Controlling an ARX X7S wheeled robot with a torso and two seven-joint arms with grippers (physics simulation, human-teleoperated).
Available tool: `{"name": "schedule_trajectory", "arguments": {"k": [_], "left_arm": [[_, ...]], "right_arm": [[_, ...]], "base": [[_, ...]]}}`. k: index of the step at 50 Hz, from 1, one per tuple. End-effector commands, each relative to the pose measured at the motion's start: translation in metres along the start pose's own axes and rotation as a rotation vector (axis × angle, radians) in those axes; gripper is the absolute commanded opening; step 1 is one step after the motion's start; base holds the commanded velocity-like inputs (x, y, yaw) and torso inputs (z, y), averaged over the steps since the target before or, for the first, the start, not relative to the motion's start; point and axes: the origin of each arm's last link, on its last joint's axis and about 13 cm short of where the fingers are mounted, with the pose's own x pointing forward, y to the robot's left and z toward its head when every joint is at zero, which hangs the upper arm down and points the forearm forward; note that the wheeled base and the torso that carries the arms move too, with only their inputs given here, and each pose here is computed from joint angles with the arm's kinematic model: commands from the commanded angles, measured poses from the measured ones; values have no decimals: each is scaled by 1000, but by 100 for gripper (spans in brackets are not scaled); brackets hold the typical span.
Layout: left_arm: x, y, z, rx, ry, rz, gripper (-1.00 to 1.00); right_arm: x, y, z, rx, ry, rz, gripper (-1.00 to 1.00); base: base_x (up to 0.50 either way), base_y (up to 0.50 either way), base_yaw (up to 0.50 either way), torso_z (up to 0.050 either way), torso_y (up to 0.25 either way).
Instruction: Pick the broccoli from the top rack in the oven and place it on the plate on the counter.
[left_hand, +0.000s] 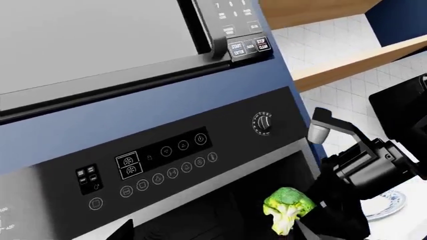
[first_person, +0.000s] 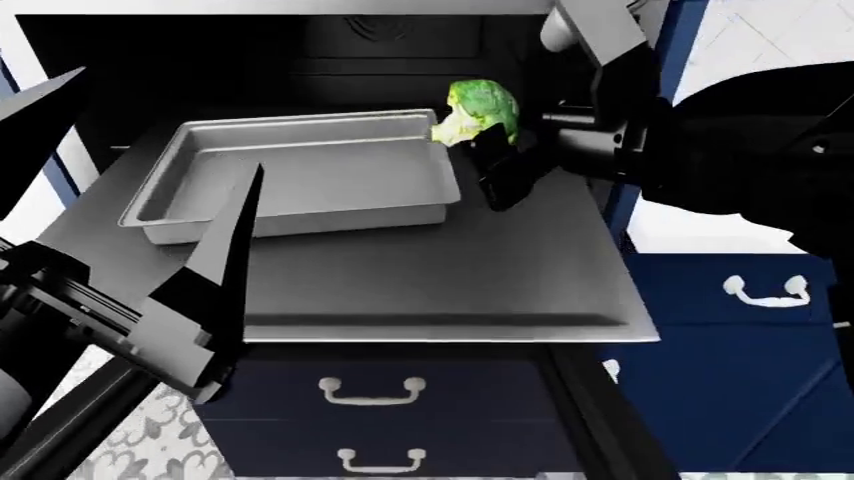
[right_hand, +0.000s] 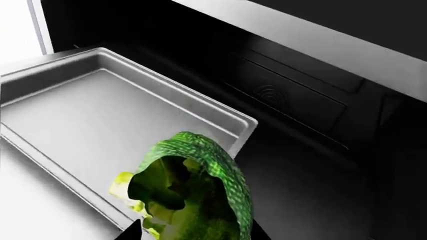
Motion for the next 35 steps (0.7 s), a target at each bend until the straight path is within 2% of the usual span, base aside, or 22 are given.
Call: {"name": "schedule_trajectory", "arguments": {"k": [1, 35], "left_arm": [[-1, 0, -1, -2, 2, -1, 100], [0, -1, -1, -3, 2, -4, 100]], "right_arm": [[-3, -3, 1, -3, -10, -24, -100], [0, -5, 0, -17, -14, -35, -100]], "base": [[-132, -500, 0, 0, 0], [-93, -500, 0, 0, 0]]}}
